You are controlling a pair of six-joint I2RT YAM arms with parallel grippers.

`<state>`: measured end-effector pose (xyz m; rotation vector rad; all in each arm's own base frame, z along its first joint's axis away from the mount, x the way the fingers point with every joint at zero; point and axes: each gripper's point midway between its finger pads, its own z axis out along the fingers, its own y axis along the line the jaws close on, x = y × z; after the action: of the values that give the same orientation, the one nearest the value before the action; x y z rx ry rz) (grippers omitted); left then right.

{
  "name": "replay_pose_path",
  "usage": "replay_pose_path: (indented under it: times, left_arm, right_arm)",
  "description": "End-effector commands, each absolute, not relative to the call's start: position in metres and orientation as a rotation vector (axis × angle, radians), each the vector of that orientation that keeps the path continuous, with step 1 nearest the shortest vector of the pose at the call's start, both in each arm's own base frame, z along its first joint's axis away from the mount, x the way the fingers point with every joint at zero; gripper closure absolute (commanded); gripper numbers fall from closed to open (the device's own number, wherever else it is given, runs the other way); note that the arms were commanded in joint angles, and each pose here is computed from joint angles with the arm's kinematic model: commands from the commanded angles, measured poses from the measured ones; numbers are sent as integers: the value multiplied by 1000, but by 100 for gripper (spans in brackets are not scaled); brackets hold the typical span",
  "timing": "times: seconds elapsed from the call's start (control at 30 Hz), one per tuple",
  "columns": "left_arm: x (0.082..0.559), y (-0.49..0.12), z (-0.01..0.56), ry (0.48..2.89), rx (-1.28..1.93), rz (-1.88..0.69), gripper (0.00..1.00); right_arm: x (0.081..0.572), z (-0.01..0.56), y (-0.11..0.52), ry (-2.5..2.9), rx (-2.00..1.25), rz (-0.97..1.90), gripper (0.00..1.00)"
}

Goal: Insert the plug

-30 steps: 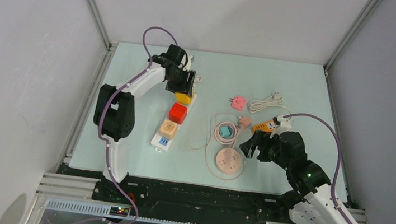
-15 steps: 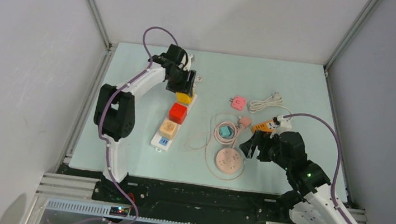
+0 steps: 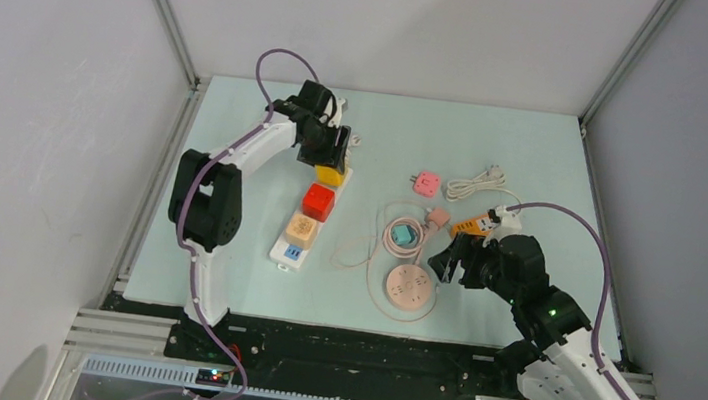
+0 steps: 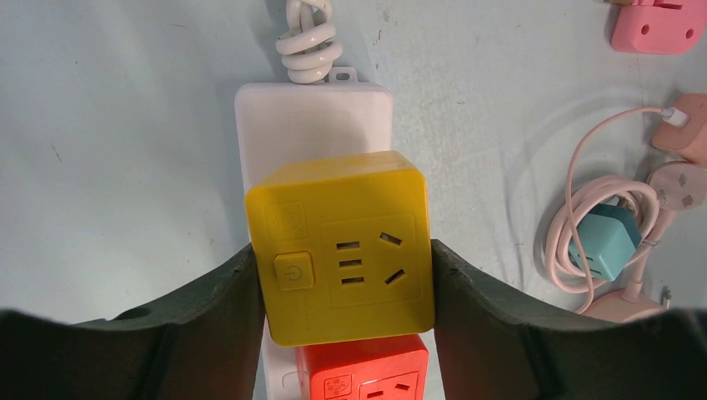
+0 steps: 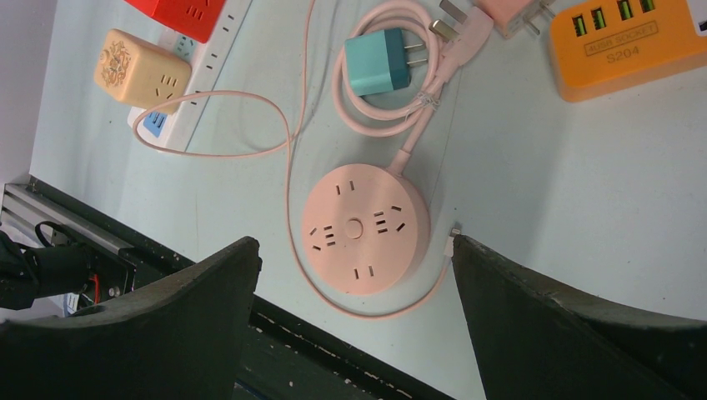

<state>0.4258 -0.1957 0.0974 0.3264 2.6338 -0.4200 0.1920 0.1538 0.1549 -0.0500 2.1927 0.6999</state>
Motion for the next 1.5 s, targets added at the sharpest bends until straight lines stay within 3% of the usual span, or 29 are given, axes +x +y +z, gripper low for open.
replay_pose_path:
  times: [0.0,0.5,1.2,1.47]
  left_arm:
    - [429,-204,91,2634,321,-458,100]
    - [425,-178,83,2632,298,-188,100]
    - [402,-185,64,2650,334,-46,100]
    - [394,-196,50,2647,274,-120,100]
  right_arm:
    - [195,163,156,2154,-65,718,11]
    - [195,163,157,2151,-70,726,10]
    - [197,159,157,2165,-63,725,11]
    - [197,158,157,2170,-61,730,10]
